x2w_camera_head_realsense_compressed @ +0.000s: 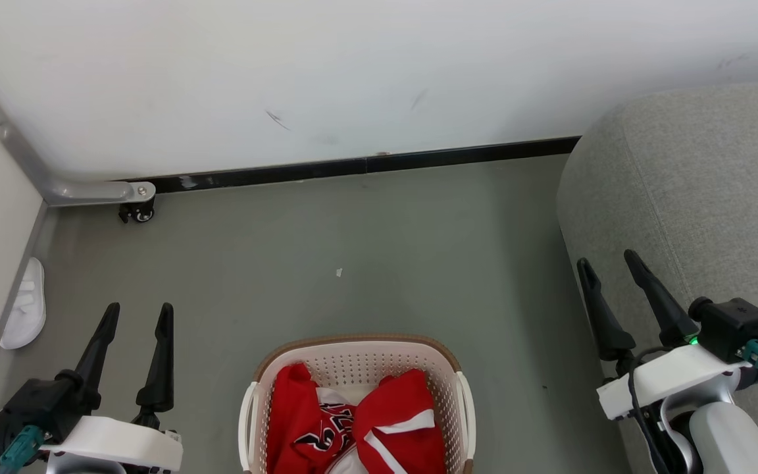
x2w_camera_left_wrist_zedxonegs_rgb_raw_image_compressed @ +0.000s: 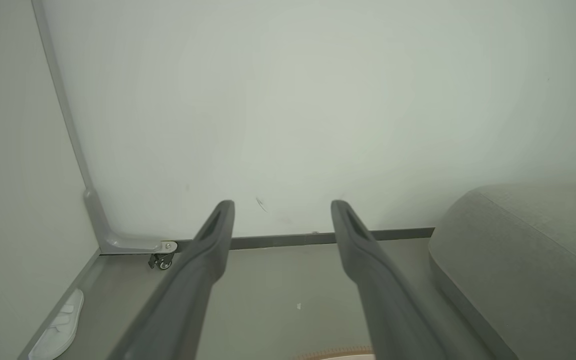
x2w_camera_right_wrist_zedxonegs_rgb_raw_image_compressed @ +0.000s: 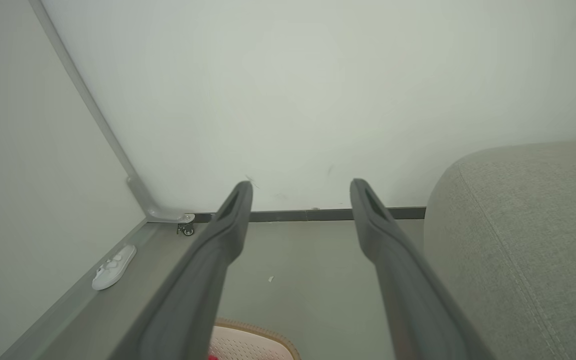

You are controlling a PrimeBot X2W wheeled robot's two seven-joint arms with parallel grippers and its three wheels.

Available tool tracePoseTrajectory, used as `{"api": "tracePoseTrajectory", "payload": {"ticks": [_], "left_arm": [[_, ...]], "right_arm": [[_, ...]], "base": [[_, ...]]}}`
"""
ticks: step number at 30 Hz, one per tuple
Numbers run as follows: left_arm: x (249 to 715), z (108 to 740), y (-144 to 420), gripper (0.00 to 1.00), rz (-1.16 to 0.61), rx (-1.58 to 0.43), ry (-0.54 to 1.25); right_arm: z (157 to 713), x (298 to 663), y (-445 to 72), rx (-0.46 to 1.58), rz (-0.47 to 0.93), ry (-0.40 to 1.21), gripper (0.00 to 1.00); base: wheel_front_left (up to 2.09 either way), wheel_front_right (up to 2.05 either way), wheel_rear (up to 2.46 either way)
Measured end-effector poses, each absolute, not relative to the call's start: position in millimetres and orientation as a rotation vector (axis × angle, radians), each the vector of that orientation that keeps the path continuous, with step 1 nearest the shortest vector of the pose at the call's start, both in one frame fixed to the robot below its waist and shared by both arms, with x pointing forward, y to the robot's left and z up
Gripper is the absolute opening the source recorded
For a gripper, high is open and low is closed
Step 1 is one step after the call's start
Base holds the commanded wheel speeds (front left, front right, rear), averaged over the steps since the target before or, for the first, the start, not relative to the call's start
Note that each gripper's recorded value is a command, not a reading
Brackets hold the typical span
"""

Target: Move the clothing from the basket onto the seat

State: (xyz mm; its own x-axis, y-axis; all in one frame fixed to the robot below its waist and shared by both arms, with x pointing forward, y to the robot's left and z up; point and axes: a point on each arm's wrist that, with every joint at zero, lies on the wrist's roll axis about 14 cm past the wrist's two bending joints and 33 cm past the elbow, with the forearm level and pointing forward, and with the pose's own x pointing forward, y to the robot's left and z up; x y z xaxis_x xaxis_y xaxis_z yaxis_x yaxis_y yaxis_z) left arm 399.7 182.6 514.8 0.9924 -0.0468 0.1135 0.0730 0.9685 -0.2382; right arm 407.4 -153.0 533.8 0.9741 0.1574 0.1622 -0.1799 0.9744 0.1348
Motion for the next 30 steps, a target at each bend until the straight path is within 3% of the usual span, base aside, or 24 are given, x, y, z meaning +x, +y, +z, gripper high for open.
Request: {"api": "tracePoseTrajectory", "payload": {"ticks": [30], "left_arm": [[431.1,458.5,153.9,1.0,-0.155,-0.232,0.052]], "right_arm": [[493.2,430.8,-158.8,0.177,0.127,-0.054,1.0]], "base": [[0.0,0.0,0.0]]}}
